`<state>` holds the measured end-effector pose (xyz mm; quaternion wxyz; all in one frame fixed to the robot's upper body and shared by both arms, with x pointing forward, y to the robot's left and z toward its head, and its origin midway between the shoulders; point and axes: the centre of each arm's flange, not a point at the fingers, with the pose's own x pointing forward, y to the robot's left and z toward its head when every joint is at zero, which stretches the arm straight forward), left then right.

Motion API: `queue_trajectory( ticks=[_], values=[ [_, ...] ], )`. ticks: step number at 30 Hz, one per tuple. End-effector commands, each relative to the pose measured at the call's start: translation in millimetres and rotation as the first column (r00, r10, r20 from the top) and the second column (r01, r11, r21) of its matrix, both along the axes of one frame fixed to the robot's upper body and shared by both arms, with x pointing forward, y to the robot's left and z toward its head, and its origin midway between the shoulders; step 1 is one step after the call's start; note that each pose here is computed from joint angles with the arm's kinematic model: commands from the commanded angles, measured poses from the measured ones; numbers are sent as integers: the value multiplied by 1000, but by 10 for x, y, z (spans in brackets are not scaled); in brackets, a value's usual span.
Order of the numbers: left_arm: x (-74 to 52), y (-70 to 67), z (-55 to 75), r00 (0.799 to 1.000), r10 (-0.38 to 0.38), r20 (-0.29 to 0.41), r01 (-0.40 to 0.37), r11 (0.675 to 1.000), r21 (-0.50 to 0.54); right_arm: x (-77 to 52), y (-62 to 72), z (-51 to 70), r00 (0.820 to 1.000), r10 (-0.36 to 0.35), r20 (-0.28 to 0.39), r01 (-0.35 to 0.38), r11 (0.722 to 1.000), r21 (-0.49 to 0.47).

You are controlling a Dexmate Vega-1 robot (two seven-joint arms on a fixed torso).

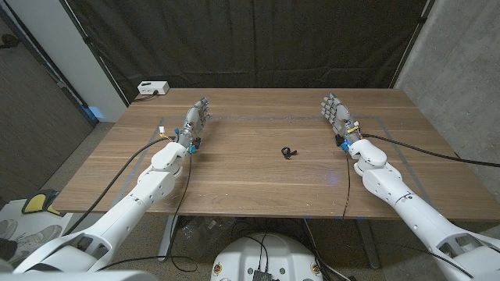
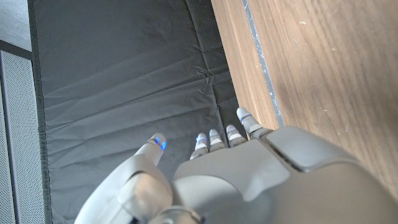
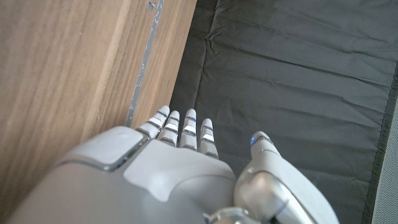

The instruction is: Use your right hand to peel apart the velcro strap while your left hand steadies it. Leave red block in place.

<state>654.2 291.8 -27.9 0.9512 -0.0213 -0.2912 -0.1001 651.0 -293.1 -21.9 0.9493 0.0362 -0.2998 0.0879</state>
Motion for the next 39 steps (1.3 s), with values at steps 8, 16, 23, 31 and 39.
queue_trajectory(
  ticks=[8,16,23,31,39],
  values=[
    [77,-86,96,999,-30,-26,32,996,85,-8,38,-34,1000,-24,-19,23,999,-46],
    [100,-304,365,998,-48,-48,58,964,258,-15,47,-43,999,-17,-29,16,998,-62],
    [99,-549,667,996,-82,-21,84,931,356,-47,19,-79,999,-28,-27,27,998,-58],
    [51,-743,916,992,-124,6,109,896,430,-48,43,-85,999,-36,-31,34,996,-88],
    [-87,-950,1150,990,-136,29,95,815,571,-51,77,-78,999,-47,-28,43,993,-112]
  ],
)
